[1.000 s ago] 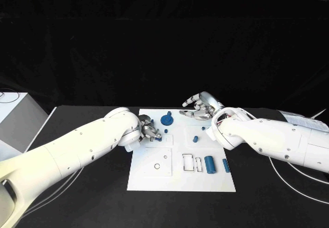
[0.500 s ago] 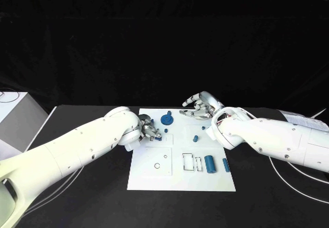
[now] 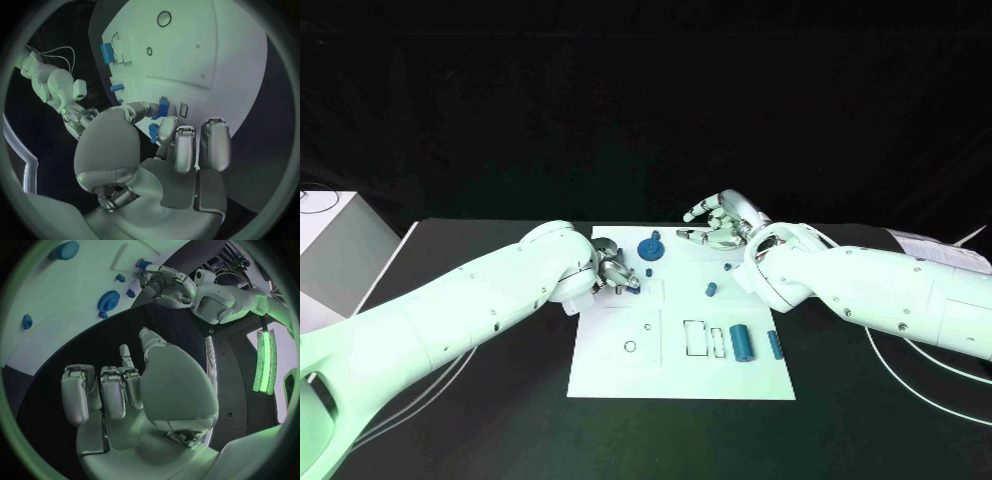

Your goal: Assemble the parts on the task board

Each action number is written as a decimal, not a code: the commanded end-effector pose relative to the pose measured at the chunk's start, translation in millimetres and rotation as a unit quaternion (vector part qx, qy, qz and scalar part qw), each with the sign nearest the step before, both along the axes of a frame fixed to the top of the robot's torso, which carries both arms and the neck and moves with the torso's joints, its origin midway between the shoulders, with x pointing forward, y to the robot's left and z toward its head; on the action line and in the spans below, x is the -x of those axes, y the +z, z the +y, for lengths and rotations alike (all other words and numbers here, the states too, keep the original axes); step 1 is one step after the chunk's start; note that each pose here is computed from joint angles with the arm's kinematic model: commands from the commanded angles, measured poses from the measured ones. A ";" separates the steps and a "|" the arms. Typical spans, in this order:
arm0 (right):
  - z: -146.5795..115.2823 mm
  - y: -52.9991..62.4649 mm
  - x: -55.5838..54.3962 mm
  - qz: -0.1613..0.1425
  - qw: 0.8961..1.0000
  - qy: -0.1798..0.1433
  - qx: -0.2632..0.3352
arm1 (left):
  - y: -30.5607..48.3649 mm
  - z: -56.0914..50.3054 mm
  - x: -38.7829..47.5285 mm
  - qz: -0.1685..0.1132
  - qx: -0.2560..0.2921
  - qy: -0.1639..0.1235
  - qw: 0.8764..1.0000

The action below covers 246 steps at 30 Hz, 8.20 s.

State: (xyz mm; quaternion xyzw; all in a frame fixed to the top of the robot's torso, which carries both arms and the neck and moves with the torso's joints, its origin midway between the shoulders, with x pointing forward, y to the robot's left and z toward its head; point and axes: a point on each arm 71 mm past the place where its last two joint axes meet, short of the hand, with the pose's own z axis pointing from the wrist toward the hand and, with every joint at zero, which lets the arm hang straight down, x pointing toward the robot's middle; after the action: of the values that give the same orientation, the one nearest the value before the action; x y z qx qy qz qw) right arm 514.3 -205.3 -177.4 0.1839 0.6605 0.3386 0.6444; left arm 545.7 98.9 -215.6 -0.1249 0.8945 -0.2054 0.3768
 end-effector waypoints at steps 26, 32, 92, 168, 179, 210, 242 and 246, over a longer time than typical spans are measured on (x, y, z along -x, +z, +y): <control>1.9 -0.9 0.8 0.001 1.000 0.008 0.006 | -7.4 -3.6 3.9 0.022 -0.025 -0.018 0.999; 2.1 -0.9 1.1 0.002 1.000 0.009 0.006 | -10.6 -5.5 4.7 0.026 -0.030 -0.020 0.999; 3.5 -0.4 2.0 0.000 1.000 0.012 0.005 | -24.5 -14.6 5.9 0.028 -0.056 -0.030 0.998; -1.1 -2.7 3.3 0.000 1.000 0.007 0.005 | -22.5 -1.2 8.2 0.010 -0.058 -0.020 0.998; -2.1 -4.5 3.8 0.002 1.000 0.006 0.005 | -15.9 0.2 9.9 0.005 -0.050 -0.020 0.999; -9.6 -8.6 3.1 0.003 1.000 -0.004 0.006 | 38.2 40.2 -6.4 -0.025 0.046 0.039 0.998; -5.9 -2.7 3.3 -0.007 1.000 -0.001 0.003 | 46.2 58.4 -50.6 -0.092 0.070 0.107 0.987; -4.7 -1.1 2.9 -0.008 1.000 0.000 0.003 | 45.0 53.6 -52.8 -0.091 0.061 0.100 0.989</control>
State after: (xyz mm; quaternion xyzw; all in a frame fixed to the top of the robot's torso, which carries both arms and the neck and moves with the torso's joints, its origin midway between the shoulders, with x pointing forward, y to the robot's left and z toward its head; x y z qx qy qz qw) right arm 511.7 -212.3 -180.4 0.1875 0.6597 0.3334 0.6469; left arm 597.2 156.6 -173.4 -0.2351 0.8264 -0.2239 0.4600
